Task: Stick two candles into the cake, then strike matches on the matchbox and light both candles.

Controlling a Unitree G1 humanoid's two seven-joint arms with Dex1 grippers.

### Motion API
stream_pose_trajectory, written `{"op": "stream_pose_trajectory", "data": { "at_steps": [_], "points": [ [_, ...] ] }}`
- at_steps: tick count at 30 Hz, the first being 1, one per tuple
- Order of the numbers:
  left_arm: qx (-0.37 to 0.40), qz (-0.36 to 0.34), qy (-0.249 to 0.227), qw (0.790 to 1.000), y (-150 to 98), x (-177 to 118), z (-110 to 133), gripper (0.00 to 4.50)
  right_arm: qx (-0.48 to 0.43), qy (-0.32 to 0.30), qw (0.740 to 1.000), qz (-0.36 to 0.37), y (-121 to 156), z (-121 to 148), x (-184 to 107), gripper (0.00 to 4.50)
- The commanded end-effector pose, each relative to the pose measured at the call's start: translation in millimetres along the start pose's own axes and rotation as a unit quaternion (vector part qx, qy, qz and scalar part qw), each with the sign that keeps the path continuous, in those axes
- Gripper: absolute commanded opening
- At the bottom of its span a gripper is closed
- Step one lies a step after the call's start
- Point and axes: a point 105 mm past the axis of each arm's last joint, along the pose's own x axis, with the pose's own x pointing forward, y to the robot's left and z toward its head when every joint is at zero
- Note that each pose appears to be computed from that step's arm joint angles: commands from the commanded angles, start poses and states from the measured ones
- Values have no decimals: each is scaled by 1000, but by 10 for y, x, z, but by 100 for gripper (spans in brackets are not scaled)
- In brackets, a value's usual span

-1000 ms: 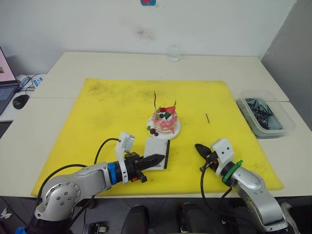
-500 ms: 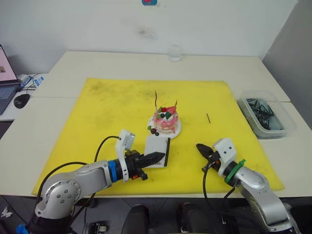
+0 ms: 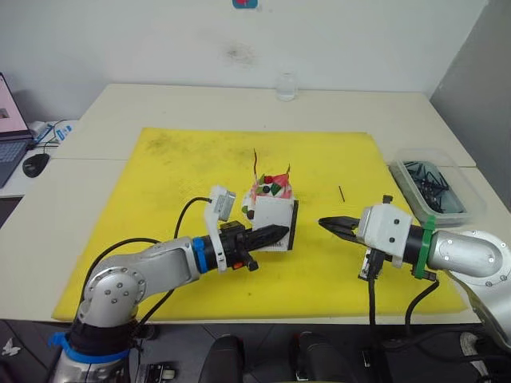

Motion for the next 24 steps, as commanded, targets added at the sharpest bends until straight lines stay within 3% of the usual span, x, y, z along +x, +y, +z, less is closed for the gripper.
{"op": "stream_pose_trajectory", "data": {
  "at_steps": [1,24],
  "points": [
    [-5,-18,-7,1000,-43,15,42,0,-29,-18,999,29,76,112,57,2],
    [-9,-25,-12,1000,-27,-14,30,0,-59,-21,997,46,65,28,245,2]
  ]
}}
